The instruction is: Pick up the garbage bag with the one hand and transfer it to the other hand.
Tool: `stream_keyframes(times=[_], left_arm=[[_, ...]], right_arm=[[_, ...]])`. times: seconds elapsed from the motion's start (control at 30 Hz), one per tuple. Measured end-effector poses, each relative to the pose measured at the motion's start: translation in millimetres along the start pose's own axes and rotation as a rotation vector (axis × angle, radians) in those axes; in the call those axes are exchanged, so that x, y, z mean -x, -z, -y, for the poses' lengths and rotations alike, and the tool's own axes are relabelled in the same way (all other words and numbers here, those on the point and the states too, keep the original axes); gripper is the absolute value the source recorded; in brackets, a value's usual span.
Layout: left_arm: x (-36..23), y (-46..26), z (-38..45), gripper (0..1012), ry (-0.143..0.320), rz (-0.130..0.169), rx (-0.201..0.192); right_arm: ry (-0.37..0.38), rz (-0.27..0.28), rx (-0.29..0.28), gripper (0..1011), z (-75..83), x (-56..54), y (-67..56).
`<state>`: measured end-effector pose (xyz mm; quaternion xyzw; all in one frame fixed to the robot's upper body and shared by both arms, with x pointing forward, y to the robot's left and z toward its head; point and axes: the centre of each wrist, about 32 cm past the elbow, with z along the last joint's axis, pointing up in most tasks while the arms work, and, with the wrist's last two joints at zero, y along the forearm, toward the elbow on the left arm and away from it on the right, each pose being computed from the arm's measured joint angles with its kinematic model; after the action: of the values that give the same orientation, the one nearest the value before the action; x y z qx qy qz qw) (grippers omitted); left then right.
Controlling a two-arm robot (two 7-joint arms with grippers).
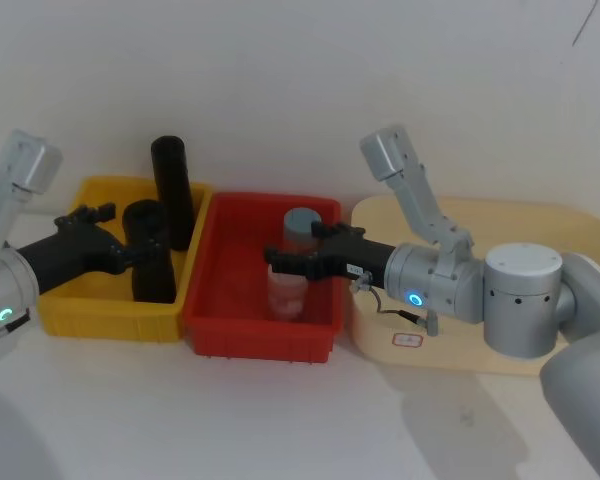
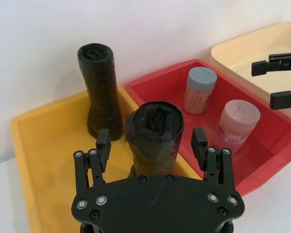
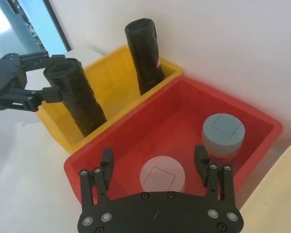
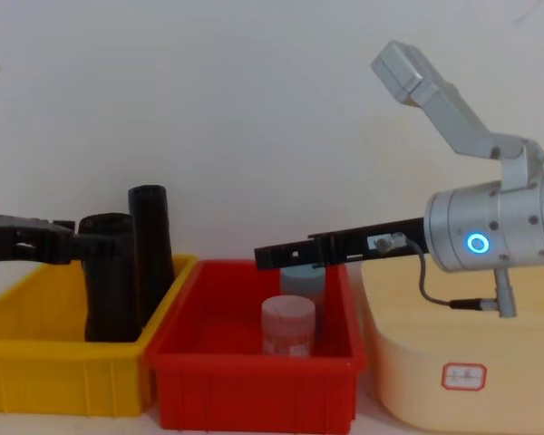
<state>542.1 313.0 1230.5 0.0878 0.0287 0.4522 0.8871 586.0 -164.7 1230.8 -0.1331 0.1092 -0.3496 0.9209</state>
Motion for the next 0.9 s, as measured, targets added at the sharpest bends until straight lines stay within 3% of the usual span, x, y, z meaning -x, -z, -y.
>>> stream_keyframes(times=[0.4, 0.9], left_arm=[[0.3, 4.0, 18.0, 1001, 0.03, -0.033, -0.013], [0.6, 7.7, 25.6, 1001, 0.04, -0.049, -0.017]], right_arm=[[0.002, -0.017, 0.019, 1000, -2.5, -3.9, 5.8], [0.018, -0.026, 0.052, 999, -7.6, -12.2, 16.9]])
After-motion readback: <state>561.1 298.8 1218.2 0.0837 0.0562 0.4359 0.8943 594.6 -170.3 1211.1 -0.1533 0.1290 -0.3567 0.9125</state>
